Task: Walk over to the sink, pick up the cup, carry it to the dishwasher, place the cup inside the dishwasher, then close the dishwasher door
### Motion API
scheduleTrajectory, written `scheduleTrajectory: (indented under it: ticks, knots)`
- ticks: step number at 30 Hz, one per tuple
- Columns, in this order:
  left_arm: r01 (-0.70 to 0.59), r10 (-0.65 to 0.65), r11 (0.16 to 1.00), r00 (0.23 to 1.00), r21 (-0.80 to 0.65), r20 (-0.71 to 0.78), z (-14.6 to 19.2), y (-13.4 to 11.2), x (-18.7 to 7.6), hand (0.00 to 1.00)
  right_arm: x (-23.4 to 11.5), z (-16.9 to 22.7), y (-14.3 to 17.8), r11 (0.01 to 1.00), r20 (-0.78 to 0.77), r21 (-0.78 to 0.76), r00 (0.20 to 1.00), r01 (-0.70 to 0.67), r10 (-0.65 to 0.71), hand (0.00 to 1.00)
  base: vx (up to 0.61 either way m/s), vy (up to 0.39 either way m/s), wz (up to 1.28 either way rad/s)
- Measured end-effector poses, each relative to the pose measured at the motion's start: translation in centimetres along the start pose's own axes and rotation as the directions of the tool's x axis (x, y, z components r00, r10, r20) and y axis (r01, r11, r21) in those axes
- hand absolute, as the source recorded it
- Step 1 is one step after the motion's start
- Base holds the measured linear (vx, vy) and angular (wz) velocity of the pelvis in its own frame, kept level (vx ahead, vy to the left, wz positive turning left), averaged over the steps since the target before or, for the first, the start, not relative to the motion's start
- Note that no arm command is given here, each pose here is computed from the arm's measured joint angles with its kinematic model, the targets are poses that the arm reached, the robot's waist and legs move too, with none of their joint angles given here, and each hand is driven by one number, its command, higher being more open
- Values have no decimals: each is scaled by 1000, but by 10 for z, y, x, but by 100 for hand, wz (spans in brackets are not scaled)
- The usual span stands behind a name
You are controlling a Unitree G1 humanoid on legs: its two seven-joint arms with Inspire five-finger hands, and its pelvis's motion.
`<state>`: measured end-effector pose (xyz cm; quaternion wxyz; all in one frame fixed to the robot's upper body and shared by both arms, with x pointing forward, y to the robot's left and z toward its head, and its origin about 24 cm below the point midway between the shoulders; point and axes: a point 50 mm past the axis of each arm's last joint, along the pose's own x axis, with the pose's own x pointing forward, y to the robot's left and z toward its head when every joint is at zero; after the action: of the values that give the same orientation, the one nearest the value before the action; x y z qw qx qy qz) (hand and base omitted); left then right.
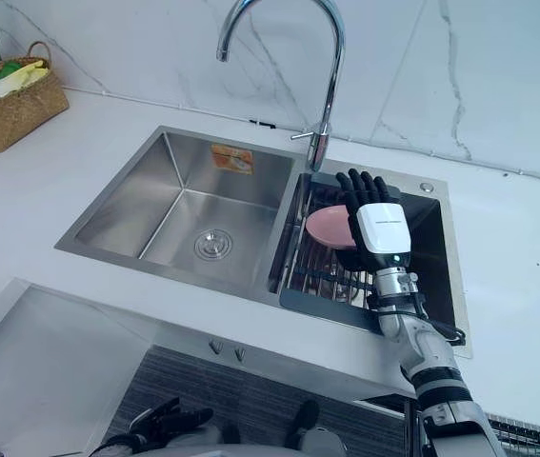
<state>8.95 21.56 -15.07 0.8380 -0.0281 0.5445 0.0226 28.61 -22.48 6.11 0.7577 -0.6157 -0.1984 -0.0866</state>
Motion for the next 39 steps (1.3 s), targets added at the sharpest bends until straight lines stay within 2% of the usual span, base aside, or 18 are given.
scheduleTrajectory:
  ticks: [9, 10, 20, 39]
  knots:
    - [2, -2, 1000, 1000, -2, 4, 0, 0, 0, 100, -5, -9, 6, 999, -68, -28, 997, -46, 44, 100, 17, 7, 5]
    - [4, -4, 1000, 1000, -5, 5, 0, 0, 0, 100, -6, -12, 8, 998, -83, -35, 995, -56, 53, 0, 23, 7, 11]
    - [15, -14, 1000, 1000, -16, 18, 1, -1, 0, 100, -3, -23, 12, 995, -170, -42, 982, -86, 77, 0, -1, 6, 4]
    - [15, -14, 1000, 999, -15, 37, 0, -1, -2, 100, 4, -22, 7, 999, -137, -2, 990, -36, 36, 0, 14, 3, 0]
